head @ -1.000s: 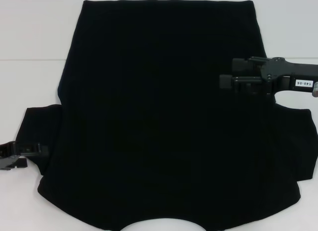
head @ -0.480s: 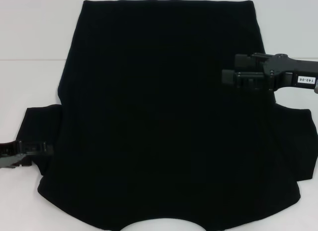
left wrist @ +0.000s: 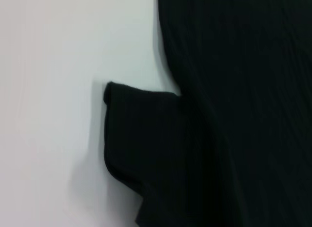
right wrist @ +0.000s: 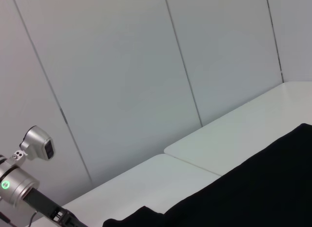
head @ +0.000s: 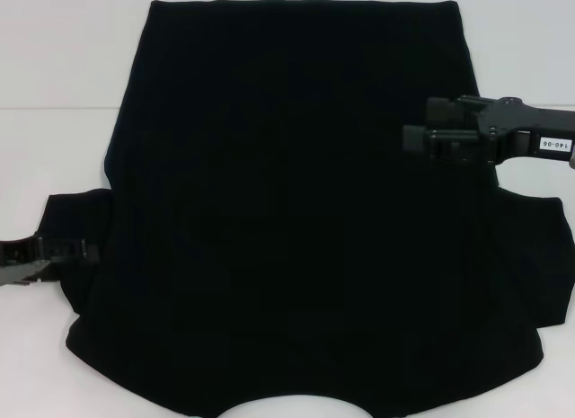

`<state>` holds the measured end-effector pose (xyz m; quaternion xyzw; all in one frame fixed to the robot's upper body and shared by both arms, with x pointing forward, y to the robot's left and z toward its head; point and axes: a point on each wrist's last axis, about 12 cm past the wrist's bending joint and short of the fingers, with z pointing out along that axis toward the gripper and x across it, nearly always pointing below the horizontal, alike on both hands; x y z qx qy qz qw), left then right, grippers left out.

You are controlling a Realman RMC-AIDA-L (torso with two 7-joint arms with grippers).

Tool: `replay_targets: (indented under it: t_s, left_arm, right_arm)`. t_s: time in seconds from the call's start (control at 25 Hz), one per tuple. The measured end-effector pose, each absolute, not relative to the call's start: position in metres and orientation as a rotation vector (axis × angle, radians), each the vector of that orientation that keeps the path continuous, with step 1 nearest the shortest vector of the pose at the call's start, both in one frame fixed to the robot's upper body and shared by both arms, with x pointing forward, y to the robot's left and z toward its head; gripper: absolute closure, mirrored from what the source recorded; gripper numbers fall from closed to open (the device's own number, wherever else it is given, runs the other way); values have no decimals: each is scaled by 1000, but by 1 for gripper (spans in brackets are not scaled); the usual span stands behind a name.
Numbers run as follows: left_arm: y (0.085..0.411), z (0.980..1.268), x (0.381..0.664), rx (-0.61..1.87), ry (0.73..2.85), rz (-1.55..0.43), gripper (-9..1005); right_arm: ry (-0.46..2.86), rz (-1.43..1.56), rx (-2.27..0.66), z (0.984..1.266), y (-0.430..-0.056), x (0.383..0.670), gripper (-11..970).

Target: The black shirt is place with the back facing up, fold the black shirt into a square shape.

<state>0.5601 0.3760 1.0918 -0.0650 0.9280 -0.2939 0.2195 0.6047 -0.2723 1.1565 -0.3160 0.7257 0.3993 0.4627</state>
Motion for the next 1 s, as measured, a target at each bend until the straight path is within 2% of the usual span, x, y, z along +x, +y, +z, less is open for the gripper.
replay_targets:
  t_s: [1.0]
  left_arm:
    - [378,1095,573,-173,2545,-716,292]
  right_arm:
    - [1772,979,-752,1158,-276,605,47]
